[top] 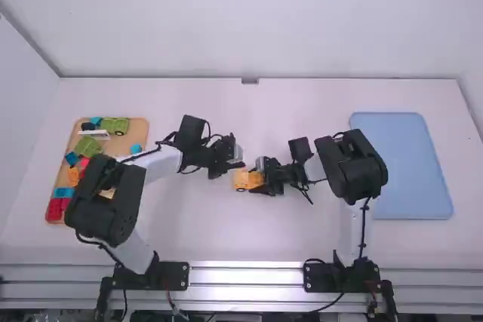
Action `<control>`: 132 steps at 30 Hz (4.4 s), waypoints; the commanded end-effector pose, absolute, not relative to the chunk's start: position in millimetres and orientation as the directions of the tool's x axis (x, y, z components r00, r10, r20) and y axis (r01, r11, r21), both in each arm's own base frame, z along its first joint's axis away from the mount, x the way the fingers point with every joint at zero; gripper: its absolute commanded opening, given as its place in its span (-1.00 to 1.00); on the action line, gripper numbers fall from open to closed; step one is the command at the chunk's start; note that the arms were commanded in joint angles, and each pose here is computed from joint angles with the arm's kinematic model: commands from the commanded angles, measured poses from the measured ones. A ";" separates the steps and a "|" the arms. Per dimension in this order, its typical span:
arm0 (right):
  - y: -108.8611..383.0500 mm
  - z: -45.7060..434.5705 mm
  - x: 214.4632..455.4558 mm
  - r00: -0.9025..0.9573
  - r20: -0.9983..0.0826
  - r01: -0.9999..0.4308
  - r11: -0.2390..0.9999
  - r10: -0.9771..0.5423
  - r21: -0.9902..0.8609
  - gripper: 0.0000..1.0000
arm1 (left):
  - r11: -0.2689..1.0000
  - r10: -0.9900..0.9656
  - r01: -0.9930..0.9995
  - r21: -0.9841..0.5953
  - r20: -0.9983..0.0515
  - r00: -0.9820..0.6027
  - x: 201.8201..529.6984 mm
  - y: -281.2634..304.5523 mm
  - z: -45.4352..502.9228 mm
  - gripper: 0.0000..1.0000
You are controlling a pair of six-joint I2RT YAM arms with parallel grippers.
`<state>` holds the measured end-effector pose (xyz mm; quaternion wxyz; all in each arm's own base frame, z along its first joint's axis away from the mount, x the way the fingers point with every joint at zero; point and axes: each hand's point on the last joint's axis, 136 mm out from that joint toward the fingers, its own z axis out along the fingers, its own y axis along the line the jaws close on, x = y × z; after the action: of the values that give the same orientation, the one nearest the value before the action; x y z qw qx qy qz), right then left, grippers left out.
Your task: Assemble lego blocks to make yellow taxi
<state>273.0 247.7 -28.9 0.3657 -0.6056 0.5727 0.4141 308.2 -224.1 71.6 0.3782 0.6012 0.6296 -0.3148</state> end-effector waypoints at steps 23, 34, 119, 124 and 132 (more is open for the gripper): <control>245.1 -40.4 266.9 -0.033 -0.905 -0.996 -0.063 -0.424 0.066 0.09 | 0.182 0.688 0.958 -0.221 -0.668 -0.285 267.2 -200.0 -34.0 -0.96; 246.8 -37.4 273.0 -0.051 -0.906 -0.996 -0.050 -0.421 0.079 0.11 | 0.320 0.712 0.931 -0.176 -0.604 -0.358 270.2 -183.9 -57.5 -0.96; 181.5 86.5 345.2 0.062 -0.624 -0.905 0.220 -0.779 -0.365 0.97 | 0.765 -0.526 -0.638 -0.088 -0.657 -0.540 256.2 84.4 196.0 0.98; 184.8 95.4 354.8 0.099 -0.632 -0.883 0.225 -0.768 -0.412 0.97 | 0.559 -0.702 -0.828 -0.045 -0.558 -0.443 206.6 120.8 198.0 0.98; 177.9 106.2 370.0 0.118 -0.639 -0.849 0.257 -0.760 -0.462 0.97 | 0.489 -0.834 -0.871 -0.043 -0.316 -0.452 176.5 140.7 181.9 0.98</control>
<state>363.0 181.5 93.8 0.4207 -0.6137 0.6655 0.0590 173.2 140.0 185.3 0.1726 -0.5084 0.8375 0.1014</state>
